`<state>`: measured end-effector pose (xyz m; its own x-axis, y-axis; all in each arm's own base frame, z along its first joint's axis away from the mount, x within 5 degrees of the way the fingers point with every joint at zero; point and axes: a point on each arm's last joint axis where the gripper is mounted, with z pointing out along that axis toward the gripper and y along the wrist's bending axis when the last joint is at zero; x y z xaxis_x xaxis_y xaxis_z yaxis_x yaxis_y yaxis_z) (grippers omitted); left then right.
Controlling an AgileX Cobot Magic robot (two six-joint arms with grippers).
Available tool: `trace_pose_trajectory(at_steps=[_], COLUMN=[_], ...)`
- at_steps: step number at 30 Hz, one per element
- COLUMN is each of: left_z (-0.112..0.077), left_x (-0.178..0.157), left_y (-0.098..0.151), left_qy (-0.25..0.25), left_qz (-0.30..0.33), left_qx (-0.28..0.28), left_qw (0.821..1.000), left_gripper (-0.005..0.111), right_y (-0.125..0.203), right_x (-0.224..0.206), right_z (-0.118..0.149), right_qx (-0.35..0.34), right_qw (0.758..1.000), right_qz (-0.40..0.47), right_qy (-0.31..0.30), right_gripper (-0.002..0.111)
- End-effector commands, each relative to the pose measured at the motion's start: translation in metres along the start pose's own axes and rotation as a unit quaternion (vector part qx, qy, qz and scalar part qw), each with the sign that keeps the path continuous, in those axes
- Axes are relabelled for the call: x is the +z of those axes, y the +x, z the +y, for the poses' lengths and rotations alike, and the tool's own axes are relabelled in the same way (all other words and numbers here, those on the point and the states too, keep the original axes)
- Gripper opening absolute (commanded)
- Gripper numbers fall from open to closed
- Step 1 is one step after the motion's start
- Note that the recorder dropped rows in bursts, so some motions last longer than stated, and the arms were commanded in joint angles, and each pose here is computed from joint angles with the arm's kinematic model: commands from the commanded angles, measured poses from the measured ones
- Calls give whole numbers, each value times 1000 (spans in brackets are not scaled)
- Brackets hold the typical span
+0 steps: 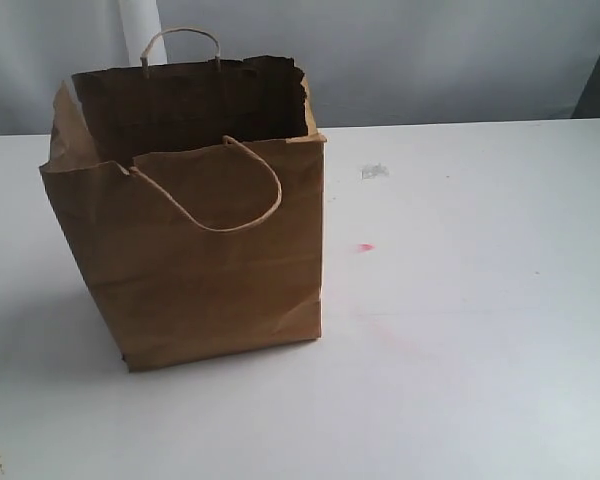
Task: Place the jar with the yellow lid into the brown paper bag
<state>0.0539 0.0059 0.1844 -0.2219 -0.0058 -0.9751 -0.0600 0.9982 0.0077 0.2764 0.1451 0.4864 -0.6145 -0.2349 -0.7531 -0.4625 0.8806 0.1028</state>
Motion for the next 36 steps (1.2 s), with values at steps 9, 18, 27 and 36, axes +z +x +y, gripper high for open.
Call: trace_pose_trajectory(at_steps=[9, 18, 27, 36], left_z=[-1, -1, -1, -1], left_x=[0, 0, 0, 0], left_y=[-1, -1, -1, -1], left_qy=[4, 4, 4, 4], left_qz=[-4, -4, -4, -4], left_qx=[-3, -3, -3, -3], left_qw=[1000, 1000, 1000, 1000], left_gripper=[1, 1, 1, 1], right_y=[151, 261, 276, 275], right_x=[-55, -26, -12, -23], right_z=[7, -11, -14, -25], right_qx=[22, 116, 175, -34], right_qw=[998, 971, 961, 967], right_qz=[5, -200, -202, -248], right_qy=[-62, -58, -67, 41], right_gripper=[0, 0, 0, 0])
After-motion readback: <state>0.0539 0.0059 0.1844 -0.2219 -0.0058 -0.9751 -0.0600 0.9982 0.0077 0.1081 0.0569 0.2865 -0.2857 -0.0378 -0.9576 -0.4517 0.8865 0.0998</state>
